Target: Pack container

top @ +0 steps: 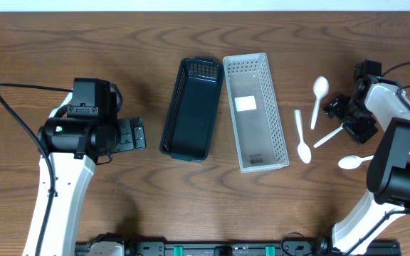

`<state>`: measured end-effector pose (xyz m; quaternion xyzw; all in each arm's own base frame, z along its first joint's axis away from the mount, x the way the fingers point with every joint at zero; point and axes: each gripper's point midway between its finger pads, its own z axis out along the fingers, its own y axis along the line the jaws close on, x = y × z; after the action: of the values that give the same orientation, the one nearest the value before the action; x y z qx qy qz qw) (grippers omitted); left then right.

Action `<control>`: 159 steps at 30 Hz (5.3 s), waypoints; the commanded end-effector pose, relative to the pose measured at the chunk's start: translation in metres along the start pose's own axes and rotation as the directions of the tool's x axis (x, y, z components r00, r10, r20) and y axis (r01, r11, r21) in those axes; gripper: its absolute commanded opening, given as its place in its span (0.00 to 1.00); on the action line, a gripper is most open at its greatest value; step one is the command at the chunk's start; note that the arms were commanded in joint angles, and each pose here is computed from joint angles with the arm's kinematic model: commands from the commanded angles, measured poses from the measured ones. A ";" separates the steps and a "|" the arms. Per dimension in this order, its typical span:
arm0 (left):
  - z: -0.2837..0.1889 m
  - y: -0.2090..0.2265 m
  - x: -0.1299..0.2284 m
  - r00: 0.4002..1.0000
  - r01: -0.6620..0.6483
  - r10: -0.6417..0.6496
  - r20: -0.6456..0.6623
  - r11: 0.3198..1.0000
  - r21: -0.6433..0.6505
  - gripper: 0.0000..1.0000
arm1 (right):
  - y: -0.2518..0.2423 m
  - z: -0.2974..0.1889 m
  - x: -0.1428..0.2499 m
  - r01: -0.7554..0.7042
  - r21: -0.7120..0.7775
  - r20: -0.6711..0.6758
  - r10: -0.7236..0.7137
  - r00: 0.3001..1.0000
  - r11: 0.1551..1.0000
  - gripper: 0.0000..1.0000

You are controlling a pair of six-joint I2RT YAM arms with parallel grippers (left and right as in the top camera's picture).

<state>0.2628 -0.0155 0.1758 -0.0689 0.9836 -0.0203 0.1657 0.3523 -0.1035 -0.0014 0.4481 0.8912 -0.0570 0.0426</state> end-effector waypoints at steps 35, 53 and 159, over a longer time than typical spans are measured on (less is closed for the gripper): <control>-0.005 0.001 -0.005 1.000 -0.010 0.011 0.016 1.000 -0.009 0.98 | 0.016 -0.038 -0.012 0.167 -0.058 0.064 -0.163 0.985 0.984 0.01; -0.005 0.010 -0.006 1.000 -0.009 0.011 0.024 0.998 -0.060 0.98 | 0.149 -0.263 0.097 0.697 -0.296 0.468 -0.537 0.702 0.653 0.01; 0.071 -0.022 -0.023 0.967 -0.232 0.229 -0.110 0.973 -0.018 0.67 | 0.084 -0.168 0.031 0.628 -0.121 0.326 -0.566 0.757 0.769 0.53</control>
<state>0.3026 -0.0516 0.0838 0.0662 0.9962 -0.0042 0.0564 0.3704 0.0176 0.0972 0.1025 0.9888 0.0260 0.1050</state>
